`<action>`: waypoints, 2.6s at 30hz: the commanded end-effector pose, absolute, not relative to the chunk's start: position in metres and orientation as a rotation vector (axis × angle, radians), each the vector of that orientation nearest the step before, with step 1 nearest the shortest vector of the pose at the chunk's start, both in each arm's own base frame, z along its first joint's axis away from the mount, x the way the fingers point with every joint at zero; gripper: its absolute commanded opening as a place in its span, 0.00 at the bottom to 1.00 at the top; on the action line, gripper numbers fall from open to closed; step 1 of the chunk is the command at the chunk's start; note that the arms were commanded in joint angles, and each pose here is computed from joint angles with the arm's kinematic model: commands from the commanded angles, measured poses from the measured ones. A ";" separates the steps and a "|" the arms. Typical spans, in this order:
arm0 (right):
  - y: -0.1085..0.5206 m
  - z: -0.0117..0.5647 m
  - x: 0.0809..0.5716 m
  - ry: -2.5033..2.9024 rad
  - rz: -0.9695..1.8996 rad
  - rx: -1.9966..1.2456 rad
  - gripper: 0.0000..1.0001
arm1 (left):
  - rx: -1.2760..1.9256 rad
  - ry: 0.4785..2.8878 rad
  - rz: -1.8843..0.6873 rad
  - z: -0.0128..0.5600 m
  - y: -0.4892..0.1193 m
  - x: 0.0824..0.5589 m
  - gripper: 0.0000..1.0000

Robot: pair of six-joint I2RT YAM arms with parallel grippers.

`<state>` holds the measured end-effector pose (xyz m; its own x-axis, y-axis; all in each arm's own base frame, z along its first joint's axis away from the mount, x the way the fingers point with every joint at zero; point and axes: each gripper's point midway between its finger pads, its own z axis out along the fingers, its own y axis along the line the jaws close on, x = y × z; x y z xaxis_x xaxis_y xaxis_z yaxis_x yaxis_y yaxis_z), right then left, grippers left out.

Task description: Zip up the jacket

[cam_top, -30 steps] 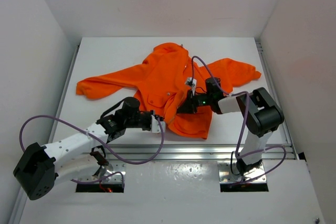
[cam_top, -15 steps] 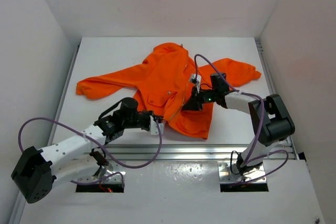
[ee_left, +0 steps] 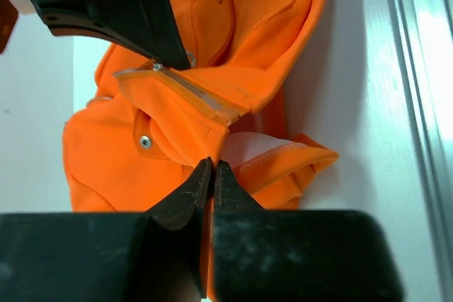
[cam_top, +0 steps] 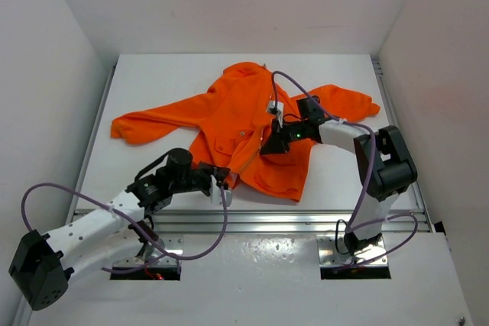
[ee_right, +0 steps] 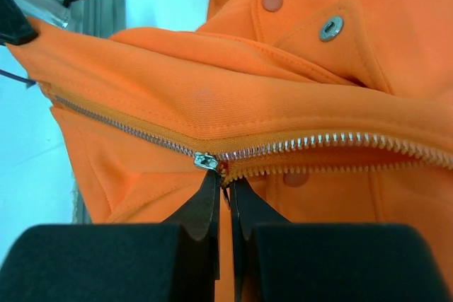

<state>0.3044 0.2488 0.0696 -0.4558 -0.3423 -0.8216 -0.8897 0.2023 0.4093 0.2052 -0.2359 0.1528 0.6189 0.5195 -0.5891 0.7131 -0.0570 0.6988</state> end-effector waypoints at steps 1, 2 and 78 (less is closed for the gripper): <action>0.201 0.062 0.389 1.920 0.787 -1.077 0.00 | 1.743 1.147 -0.332 0.130 -0.222 0.179 0.08; 0.203 0.064 0.385 1.919 0.814 -1.075 0.00 | 1.680 1.189 -0.319 0.136 -0.220 0.189 0.20; 0.204 0.157 0.264 1.964 1.406 -1.681 0.00 | 1.395 1.767 -0.495 0.121 -0.253 0.215 0.00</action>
<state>0.2822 0.2496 0.1435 -0.2844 -0.5706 -0.7704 -0.8922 -0.1366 0.4305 0.2444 -0.2832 0.1601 -0.0457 0.4708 -0.8810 0.9024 0.3977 0.1658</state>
